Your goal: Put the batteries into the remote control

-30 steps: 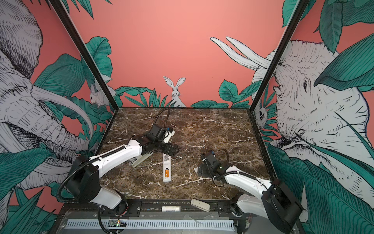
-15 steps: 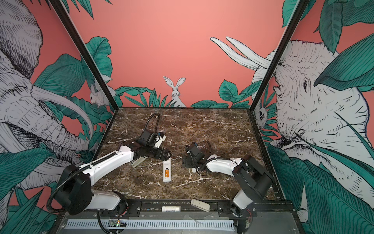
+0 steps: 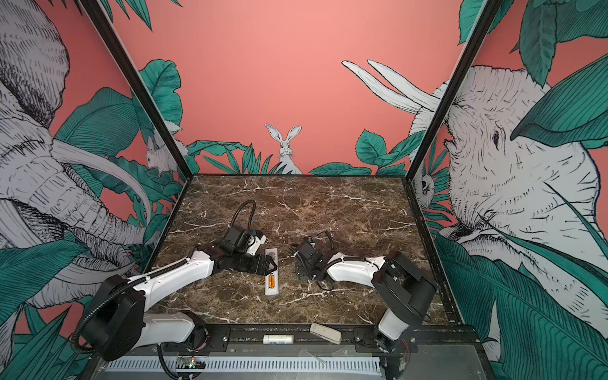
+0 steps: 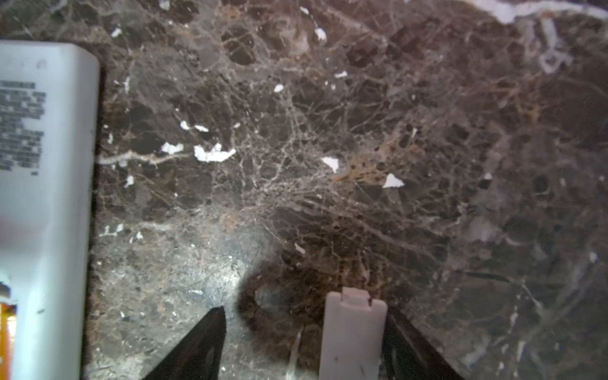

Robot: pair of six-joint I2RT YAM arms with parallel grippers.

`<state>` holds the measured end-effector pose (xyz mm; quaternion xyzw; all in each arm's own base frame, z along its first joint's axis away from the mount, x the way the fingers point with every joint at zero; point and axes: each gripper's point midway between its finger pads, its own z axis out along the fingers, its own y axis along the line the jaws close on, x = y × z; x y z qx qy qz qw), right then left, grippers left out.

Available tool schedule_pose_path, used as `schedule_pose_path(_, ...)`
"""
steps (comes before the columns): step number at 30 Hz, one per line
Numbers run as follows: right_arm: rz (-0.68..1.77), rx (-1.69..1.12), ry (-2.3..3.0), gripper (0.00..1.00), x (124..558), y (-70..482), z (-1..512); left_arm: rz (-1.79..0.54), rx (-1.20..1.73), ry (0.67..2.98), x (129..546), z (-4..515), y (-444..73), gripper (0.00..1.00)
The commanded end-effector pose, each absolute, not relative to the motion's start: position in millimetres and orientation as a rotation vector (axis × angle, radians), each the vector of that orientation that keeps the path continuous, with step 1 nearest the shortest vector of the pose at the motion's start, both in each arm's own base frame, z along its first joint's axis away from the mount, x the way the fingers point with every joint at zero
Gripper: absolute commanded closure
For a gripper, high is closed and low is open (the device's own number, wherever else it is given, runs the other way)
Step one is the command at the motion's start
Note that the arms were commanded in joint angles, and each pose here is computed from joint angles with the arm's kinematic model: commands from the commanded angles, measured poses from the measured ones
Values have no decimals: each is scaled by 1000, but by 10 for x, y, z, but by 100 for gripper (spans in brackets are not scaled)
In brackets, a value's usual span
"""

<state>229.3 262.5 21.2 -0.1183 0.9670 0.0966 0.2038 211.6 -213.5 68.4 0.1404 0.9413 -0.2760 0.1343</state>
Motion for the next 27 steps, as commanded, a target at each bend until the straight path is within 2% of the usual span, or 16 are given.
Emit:
schedule_pose_path(1,64,-381,2836,34,1992,2287,-67,-869,365,2727,2013,670,-2162,1)
schedule_pose_path(9,-75,-412,2824,41,2012,2131,-31,-905,386,2753,1743,550,-2313,1)
schedule_pose_path(13,-106,-443,2812,50,2034,2116,-12,-963,391,2746,1614,530,-2465,1)
schedule_pose_path(21,-121,-497,2811,67,2050,2140,-27,-1058,381,2706,1611,590,-2672,1)
schedule_pose_path(27,-141,-519,2785,74,2071,2097,19,-1104,414,2689,1643,623,-2843,1)
